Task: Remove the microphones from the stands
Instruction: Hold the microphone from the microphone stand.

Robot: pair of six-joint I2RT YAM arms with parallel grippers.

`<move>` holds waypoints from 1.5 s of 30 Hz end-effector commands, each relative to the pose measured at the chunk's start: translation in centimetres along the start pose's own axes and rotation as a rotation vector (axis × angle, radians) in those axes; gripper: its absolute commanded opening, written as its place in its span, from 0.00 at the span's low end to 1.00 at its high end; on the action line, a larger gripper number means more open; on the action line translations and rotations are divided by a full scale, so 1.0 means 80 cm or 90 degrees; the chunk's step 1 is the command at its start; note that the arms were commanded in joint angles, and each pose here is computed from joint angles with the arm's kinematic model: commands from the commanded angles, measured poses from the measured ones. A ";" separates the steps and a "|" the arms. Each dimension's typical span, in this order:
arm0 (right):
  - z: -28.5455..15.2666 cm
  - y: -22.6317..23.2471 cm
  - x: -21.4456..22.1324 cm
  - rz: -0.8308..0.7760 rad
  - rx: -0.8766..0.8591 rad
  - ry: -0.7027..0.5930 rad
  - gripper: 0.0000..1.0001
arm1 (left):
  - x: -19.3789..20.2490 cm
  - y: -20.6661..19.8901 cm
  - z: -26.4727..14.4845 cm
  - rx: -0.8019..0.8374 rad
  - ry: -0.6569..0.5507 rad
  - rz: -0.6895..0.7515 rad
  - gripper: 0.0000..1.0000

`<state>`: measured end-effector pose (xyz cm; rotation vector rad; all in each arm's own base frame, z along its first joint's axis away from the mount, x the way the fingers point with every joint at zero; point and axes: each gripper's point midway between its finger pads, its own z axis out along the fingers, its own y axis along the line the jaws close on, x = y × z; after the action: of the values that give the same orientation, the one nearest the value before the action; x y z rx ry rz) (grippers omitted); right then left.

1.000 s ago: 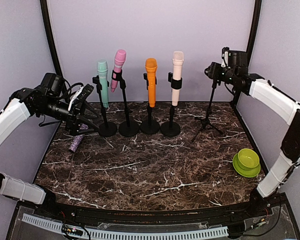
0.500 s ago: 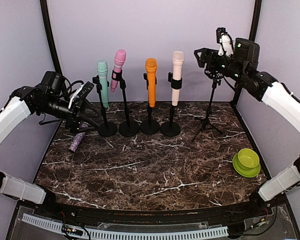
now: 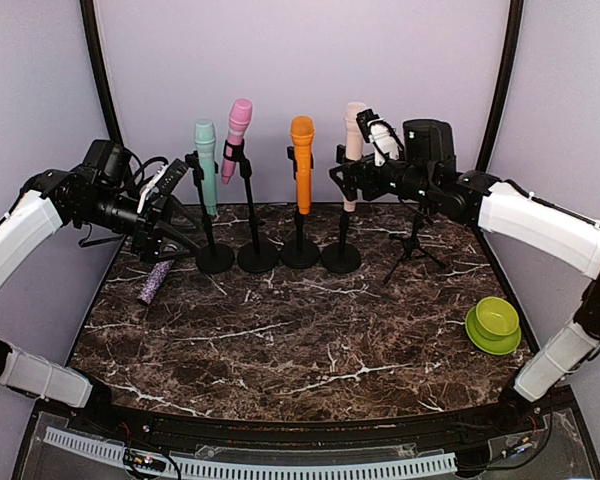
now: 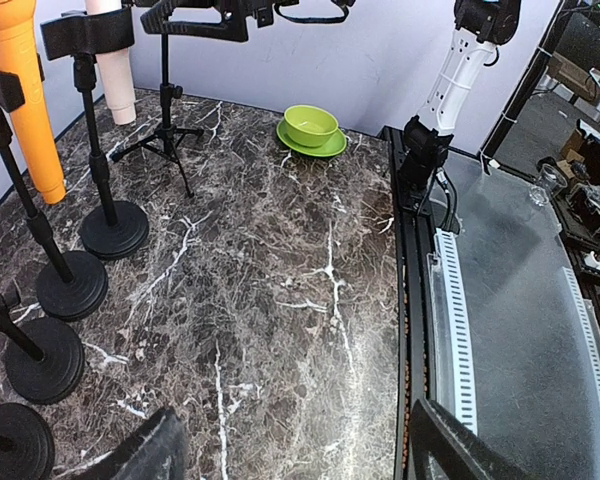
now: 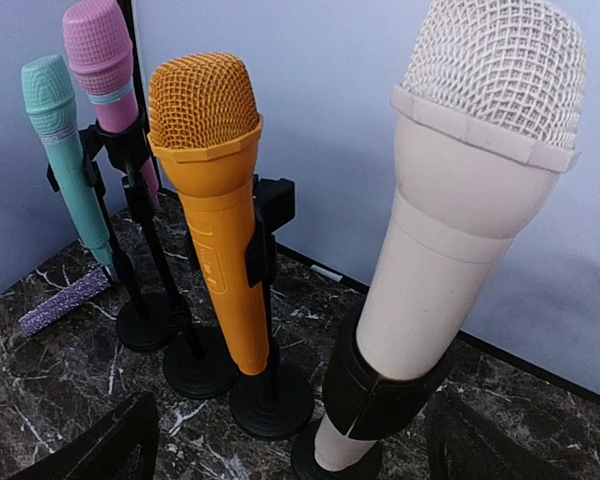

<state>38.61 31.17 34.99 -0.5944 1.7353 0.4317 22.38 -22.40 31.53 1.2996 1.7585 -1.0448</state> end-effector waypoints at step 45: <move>-0.088 0.211 -0.064 0.049 -0.393 -0.159 0.00 | -0.012 -0.028 -0.006 0.062 -0.055 -0.002 0.87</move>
<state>28.78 37.73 34.98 -0.7693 1.6477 0.8356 21.35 -22.76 32.35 1.2982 1.7092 -1.1275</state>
